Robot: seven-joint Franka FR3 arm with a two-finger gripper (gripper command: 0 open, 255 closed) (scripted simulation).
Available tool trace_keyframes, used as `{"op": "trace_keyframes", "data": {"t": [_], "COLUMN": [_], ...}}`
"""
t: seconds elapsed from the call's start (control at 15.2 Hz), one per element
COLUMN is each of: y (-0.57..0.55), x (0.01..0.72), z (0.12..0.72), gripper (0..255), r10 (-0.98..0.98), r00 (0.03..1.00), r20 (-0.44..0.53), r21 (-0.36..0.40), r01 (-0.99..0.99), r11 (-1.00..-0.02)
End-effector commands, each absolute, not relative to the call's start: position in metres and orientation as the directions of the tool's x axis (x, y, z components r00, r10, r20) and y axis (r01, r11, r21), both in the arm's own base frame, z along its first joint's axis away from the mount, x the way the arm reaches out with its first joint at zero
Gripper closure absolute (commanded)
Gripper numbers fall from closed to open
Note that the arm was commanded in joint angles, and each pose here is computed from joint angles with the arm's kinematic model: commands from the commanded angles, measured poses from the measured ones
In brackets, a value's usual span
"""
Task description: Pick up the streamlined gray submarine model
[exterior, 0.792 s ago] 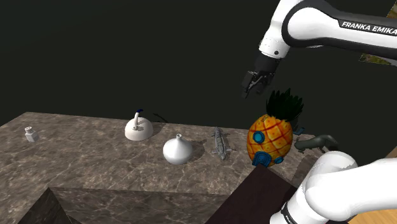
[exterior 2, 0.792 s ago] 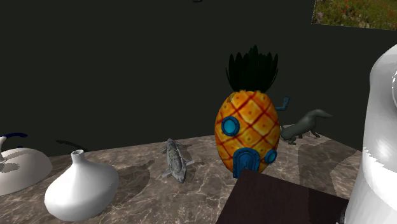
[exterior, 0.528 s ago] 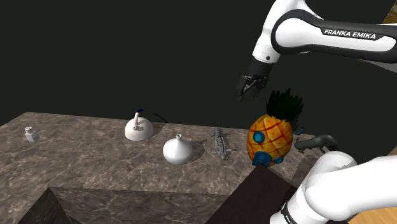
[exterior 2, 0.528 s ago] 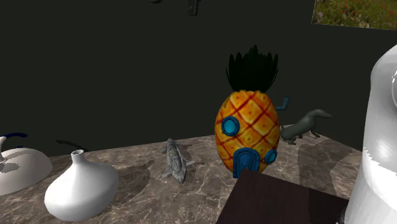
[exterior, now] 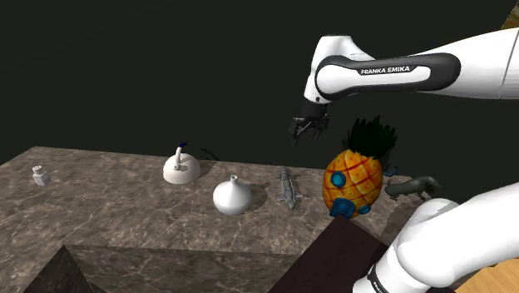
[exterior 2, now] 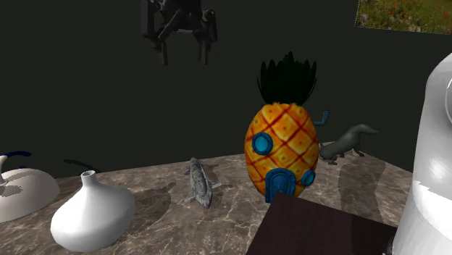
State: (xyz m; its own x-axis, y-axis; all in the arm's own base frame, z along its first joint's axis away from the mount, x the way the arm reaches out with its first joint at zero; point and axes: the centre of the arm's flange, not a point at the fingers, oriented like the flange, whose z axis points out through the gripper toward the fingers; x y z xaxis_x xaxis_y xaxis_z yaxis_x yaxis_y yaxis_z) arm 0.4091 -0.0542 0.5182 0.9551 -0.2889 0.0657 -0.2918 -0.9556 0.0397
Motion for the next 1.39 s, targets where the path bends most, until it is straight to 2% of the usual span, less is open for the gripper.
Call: {"op": "trace_keyframes", "data": {"t": [0.0,1.32], "y": [-0.06,-0.153], "x": [0.426,0.559], "z": [0.498,0.279], "gripper": [0,0], "r10": [-0.317,-0.575], "r00": [0.947,0.818], "r20": [0.056,-0.022], "r21": [0.055,0.223], "r01": [-0.32,-0.557], "r11": [-0.946,-0.8]}}
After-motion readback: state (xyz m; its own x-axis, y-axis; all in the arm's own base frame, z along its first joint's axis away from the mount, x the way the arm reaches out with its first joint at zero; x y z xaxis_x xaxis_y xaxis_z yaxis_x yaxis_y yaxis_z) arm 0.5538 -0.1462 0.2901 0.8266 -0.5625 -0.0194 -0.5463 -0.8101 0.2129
